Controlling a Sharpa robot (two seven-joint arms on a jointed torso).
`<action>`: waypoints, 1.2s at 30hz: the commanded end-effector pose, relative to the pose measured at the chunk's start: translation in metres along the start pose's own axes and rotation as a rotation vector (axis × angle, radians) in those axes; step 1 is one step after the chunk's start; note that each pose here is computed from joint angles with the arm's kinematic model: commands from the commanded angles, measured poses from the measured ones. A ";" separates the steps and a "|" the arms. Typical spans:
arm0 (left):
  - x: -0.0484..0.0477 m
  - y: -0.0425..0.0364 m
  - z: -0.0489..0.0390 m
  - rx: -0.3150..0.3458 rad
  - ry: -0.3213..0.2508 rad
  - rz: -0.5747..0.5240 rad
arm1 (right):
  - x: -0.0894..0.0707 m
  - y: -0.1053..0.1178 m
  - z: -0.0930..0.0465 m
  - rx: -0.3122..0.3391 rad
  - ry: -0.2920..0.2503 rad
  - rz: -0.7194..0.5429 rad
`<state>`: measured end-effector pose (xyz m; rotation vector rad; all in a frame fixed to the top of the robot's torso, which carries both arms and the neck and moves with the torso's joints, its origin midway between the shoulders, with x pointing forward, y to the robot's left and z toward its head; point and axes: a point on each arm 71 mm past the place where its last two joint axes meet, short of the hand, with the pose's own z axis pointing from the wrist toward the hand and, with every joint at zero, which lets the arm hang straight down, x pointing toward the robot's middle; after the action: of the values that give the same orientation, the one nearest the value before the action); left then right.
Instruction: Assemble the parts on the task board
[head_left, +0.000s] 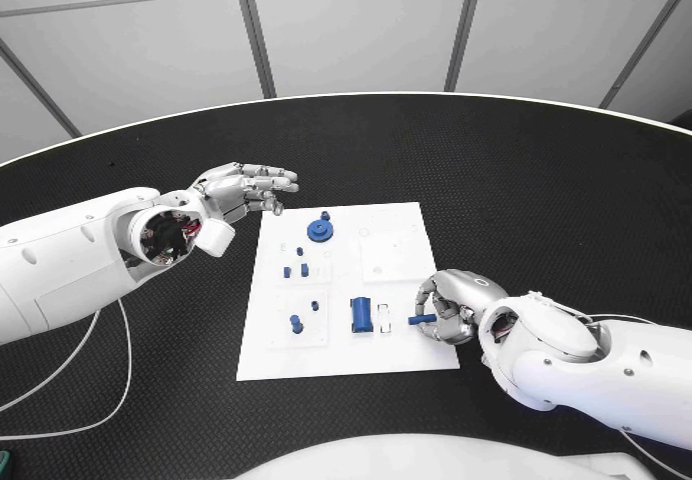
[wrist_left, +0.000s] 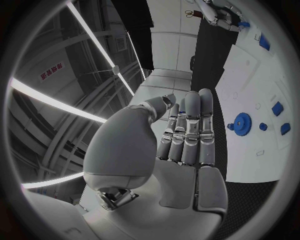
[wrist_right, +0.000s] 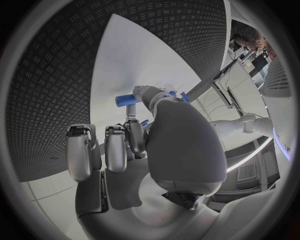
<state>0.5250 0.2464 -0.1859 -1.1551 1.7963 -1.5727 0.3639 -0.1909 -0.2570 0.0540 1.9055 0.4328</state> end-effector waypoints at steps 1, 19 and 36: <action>0.0001 0.0000 0.0001 0.000 0.000 0.000 | 0.000 0.004 -0.001 -0.007 -0.002 0.015; 0.0017 0.0000 0.0006 0.000 0.003 0.000 | -0.002 0.028 0.014 -0.026 -0.018 0.114; 0.0033 0.0000 0.0014 -0.001 0.008 0.000 | 0.009 0.031 0.029 0.006 0.066 0.122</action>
<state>0.5244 0.2429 -0.1857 -1.1518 1.8019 -1.5782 0.3814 -0.1527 -0.2638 0.1615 1.9752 0.5171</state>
